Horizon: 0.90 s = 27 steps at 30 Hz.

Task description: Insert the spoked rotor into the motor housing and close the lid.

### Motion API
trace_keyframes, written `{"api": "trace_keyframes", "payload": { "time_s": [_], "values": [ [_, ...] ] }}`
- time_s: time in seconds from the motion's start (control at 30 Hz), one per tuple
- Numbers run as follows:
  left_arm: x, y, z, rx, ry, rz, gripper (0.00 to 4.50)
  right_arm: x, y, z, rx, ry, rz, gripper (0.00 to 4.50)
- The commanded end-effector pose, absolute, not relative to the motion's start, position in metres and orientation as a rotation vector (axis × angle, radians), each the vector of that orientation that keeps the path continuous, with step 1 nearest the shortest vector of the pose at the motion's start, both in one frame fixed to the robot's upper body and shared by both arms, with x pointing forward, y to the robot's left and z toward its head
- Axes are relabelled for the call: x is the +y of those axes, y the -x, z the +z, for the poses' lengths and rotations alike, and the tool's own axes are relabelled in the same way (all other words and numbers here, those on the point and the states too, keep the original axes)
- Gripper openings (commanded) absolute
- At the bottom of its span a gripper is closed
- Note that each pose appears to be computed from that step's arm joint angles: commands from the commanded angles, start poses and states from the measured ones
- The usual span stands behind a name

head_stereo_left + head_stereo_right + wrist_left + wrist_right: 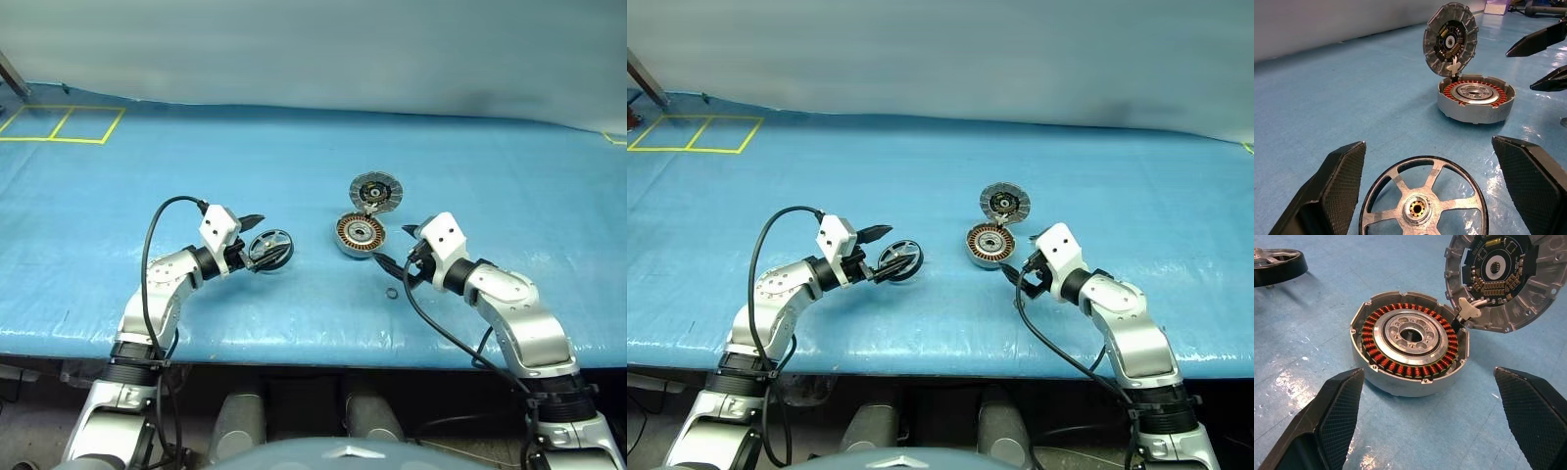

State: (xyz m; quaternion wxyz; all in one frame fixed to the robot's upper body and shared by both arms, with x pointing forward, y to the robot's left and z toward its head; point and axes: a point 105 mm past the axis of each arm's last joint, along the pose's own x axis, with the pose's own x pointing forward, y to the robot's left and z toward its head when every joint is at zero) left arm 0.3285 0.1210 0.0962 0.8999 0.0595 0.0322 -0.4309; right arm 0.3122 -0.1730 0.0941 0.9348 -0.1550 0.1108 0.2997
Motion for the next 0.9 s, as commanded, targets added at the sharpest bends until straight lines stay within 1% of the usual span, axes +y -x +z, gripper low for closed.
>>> {"api": "trace_keyframes", "payload": {
  "time_s": [0.03,0.7,0.83,0.9],
  "values": [
    [0.1176,-0.3274,0.1106,0.016,-0.148,-0.912,4.50,-0.1699,-0.3143,0.1066,0.187,0.336,0.628,4.46],
    [0.1148,-0.3265,0.1100,0.019,-0.147,-0.925,4.50,-0.1711,-0.3138,0.1047,0.213,0.363,0.645,4.46],
    [0.1144,-0.3260,0.1097,0.022,-0.152,-0.934,4.50,-0.1695,-0.3099,0.1078,0.254,0.412,0.713,4.46],
    [0.1142,-0.3262,0.1095,0.023,-0.155,-0.936,4.50,-0.1676,-0.3111,0.1144,0.279,0.472,0.769,4.46]
  ]
}}
